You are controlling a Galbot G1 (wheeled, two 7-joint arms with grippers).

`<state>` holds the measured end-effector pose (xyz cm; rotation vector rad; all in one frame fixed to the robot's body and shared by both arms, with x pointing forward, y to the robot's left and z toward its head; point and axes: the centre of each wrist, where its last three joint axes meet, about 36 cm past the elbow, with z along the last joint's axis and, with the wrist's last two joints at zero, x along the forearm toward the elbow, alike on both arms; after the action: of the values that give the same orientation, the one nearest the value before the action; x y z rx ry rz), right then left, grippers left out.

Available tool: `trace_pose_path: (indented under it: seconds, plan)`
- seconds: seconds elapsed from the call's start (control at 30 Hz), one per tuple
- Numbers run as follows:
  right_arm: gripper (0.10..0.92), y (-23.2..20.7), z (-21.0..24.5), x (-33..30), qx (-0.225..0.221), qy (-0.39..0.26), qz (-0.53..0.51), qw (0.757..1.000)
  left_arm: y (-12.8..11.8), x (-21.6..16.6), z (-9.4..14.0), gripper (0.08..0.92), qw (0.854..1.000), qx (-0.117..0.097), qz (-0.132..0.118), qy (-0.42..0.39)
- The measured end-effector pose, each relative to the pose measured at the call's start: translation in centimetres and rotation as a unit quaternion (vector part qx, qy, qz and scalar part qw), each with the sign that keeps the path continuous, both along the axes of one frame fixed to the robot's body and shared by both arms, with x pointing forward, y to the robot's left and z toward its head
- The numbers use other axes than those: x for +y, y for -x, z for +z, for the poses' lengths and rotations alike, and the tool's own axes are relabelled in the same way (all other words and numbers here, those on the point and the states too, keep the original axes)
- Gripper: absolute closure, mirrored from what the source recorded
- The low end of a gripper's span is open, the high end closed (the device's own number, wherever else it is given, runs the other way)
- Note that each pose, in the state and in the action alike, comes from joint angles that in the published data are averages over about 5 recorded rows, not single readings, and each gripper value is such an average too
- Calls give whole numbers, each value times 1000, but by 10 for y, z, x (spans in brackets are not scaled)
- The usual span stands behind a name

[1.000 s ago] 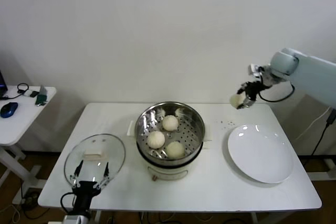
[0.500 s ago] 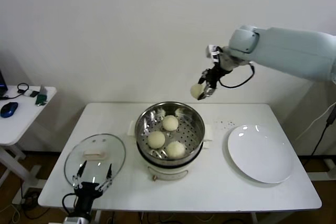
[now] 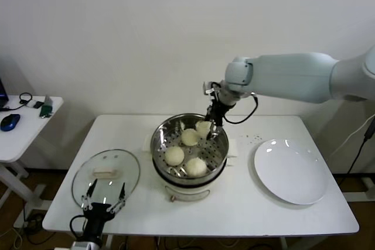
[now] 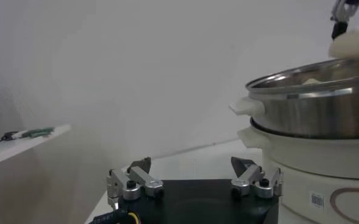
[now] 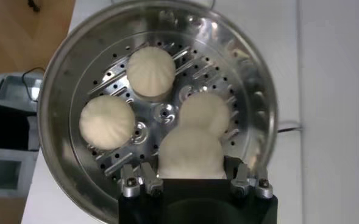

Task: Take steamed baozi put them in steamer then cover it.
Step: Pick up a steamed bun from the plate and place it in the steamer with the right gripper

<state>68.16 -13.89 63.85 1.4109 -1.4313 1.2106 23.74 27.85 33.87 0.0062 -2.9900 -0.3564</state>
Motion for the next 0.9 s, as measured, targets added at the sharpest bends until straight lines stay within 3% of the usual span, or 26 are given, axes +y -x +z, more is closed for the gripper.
trace_pose_path:
  seconds: [0.57, 0.77, 0.9]
  plan:
    - [318, 11, -39, 5, 21, 38, 19, 999, 2, 1, -5, 177, 1000, 7, 6, 2]
    - [213, 11, -39, 5, 22, 38, 16, 999, 3, 0, -6, 177, 1000, 7, 8, 2]
    - [201, 9, -32, 1, 19, 33, 12, 999, 3, 1, -8, 177, 1000, 7, 11, 1]
